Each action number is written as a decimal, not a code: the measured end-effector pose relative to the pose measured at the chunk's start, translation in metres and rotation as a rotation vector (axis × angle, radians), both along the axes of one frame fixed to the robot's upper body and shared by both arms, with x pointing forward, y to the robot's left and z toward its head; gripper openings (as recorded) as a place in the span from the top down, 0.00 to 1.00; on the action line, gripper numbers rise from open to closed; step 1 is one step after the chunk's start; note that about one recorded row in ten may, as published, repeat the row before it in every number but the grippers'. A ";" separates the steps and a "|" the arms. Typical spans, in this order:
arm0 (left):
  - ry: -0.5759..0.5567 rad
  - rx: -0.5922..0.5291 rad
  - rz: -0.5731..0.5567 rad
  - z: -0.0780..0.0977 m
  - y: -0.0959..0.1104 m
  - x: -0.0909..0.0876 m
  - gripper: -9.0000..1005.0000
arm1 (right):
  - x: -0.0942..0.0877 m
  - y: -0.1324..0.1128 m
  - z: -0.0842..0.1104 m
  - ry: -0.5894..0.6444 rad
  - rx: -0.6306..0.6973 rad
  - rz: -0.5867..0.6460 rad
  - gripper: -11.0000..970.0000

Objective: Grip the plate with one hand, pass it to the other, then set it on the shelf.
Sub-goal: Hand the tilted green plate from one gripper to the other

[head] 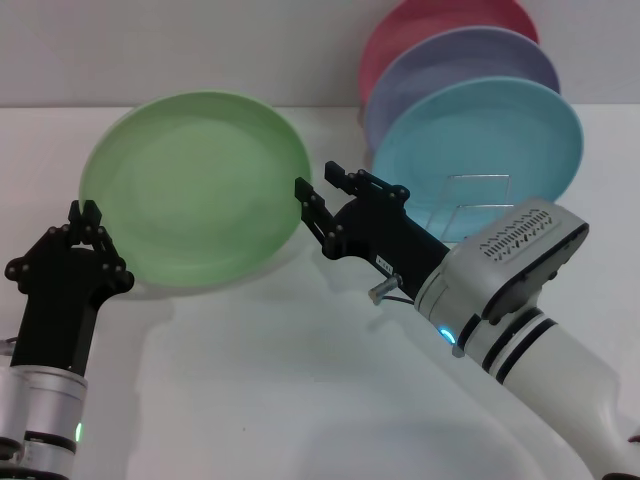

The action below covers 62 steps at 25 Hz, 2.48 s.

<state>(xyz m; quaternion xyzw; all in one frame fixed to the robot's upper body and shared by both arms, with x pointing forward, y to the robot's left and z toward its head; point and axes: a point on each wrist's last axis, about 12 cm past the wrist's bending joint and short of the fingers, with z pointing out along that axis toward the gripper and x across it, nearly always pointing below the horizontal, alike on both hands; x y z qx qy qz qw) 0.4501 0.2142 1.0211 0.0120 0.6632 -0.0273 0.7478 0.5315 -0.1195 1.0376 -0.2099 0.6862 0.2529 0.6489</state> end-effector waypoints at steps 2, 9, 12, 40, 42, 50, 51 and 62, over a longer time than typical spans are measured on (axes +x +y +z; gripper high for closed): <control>0.001 0.000 -0.002 0.000 0.000 0.000 0.96 | 0.000 0.000 0.000 -0.002 -0.003 0.000 0.58; 0.003 -0.002 -0.005 -0.001 -0.001 -0.003 0.96 | 0.004 -0.001 0.000 0.007 -0.012 -0.017 0.59; 0.004 -0.002 -0.006 -0.001 -0.001 -0.003 0.96 | 0.005 0.001 0.000 0.014 -0.017 -0.018 0.59; 0.009 -0.010 0.006 0.000 -0.003 -0.002 0.96 | 0.008 0.009 0.003 0.018 -0.017 0.000 0.74; 0.010 -0.010 0.005 0.000 -0.003 -0.002 0.96 | 0.008 0.010 0.004 0.021 -0.017 0.002 0.74; 0.010 -0.008 0.003 -0.001 -0.003 -0.002 0.96 | 0.009 0.010 0.004 0.025 -0.016 0.000 0.76; 0.010 -0.008 0.003 -0.001 -0.003 -0.002 0.96 | 0.009 0.010 0.004 0.025 -0.016 0.000 0.77; 0.011 -0.006 0.003 -0.001 -0.003 -0.003 0.96 | 0.010 0.010 0.004 0.030 -0.013 -0.009 0.80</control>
